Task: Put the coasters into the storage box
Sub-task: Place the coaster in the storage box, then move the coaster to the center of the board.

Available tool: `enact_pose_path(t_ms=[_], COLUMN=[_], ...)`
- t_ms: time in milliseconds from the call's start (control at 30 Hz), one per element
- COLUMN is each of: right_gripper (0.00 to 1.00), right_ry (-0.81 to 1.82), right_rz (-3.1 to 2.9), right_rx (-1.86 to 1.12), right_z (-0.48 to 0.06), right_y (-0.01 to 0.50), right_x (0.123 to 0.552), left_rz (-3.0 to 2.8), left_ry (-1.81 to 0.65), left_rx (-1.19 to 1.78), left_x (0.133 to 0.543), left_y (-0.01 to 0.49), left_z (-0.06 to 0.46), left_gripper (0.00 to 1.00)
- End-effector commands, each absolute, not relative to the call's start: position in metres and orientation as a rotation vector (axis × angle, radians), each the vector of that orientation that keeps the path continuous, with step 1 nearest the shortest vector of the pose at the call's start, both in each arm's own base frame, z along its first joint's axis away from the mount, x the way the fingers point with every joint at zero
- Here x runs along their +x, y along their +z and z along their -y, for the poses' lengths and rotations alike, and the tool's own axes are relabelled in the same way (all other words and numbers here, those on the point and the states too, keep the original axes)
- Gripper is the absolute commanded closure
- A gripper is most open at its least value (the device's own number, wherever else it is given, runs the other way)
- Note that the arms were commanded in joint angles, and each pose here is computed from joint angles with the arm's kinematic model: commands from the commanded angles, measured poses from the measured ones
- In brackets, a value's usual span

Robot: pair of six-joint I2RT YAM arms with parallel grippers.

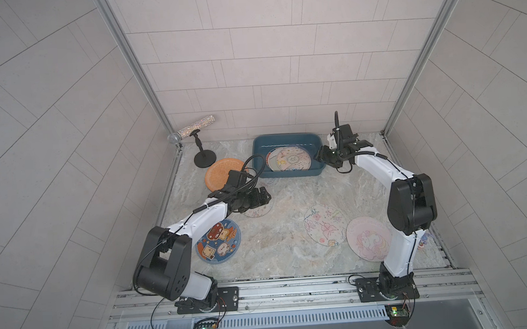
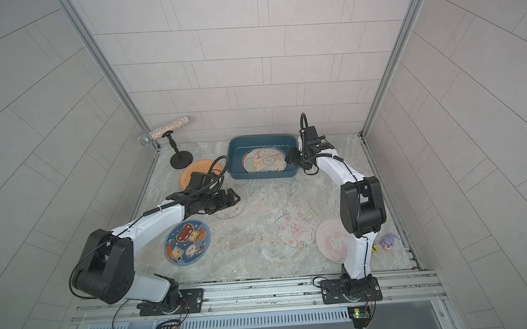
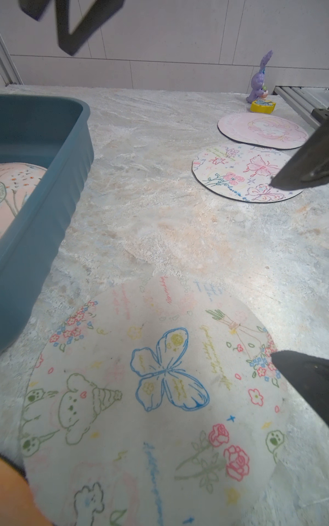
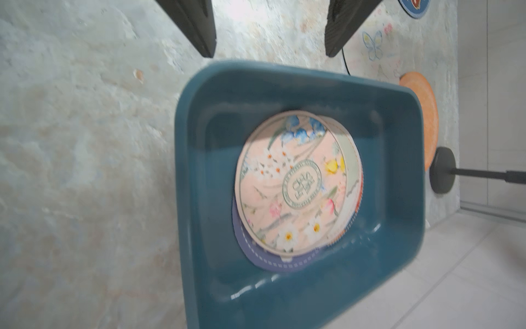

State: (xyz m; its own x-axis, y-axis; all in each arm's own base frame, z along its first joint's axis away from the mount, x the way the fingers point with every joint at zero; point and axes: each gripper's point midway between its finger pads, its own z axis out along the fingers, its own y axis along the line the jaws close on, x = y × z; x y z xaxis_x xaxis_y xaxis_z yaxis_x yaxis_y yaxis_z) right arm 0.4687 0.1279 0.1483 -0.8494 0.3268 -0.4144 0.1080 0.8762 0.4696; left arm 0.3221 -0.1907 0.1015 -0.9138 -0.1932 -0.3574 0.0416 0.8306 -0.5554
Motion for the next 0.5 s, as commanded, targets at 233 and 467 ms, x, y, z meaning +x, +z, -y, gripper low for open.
enact_pose_path(t_ms=[233,467], right_gripper=[0.32,0.3], right_ry=[0.383,0.296], right_rz=[-2.792,-2.91], right_rx=[0.228,0.256], right_z=[-0.092,-0.076], right_y=[0.097,0.059], right_x=[0.349,0.295], left_rz=[-2.604,-2.62], left_ry=[-0.805,-0.82], left_rx=[-0.074,-0.04], left_x=[0.313,0.312], left_y=[0.102,0.098], left_z=[0.203,0.214], left_gripper=[0.07,0.07])
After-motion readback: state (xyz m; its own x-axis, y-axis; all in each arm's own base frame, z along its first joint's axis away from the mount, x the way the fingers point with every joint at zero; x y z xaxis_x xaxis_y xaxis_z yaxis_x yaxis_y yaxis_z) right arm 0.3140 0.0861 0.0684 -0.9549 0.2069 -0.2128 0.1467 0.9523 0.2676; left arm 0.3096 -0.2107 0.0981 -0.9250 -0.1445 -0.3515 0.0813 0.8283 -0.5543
